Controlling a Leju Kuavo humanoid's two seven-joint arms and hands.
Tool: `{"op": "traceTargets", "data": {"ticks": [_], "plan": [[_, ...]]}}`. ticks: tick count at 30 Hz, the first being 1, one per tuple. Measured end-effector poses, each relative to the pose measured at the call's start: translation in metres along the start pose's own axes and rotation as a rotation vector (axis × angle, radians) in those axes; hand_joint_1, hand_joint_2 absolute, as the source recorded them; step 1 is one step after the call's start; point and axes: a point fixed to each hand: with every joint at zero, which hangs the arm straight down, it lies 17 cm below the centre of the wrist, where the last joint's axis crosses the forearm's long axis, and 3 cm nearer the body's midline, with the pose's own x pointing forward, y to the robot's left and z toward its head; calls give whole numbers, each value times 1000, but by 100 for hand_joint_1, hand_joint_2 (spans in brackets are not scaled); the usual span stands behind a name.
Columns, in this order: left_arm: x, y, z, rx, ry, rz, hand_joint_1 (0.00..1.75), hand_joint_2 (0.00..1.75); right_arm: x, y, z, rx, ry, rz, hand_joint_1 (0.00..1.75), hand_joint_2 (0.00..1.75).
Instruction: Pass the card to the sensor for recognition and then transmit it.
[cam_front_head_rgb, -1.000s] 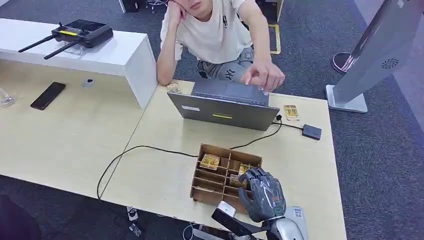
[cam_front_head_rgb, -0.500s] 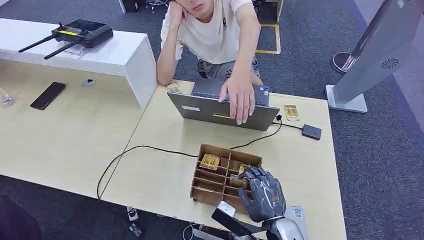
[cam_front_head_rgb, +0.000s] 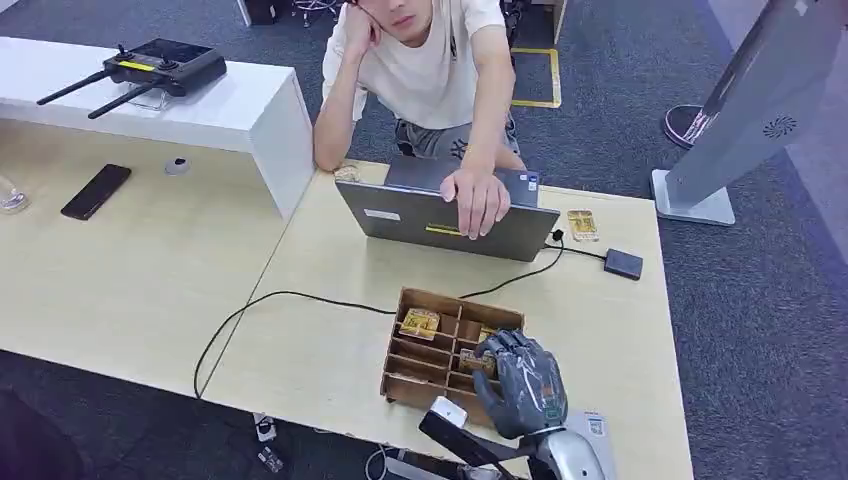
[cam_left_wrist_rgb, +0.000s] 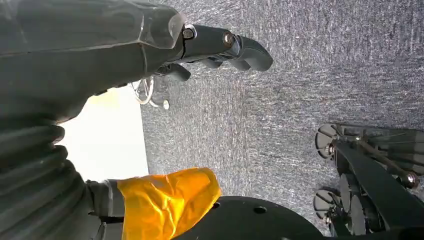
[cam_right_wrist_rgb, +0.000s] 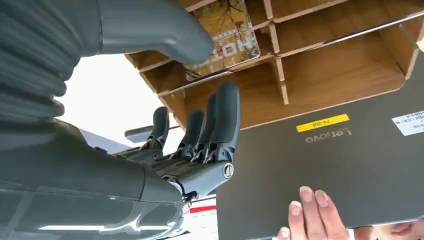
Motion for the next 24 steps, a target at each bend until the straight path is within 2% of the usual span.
{"op": "traceTargets", "data": {"ticks": [14, 20, 24], "plan": [[0, 0, 0, 0, 0, -5, 0, 175, -2, 8, -8, 18, 14, 11, 94, 175], [0, 0, 0, 1, 0, -7, 0, 175, -7, 10, -10, 20, 22, 28, 105, 175], [0, 0, 0, 0, 0, -8, 0, 175, -9, 10, -12, 16, 25, 35, 103, 175]]}}
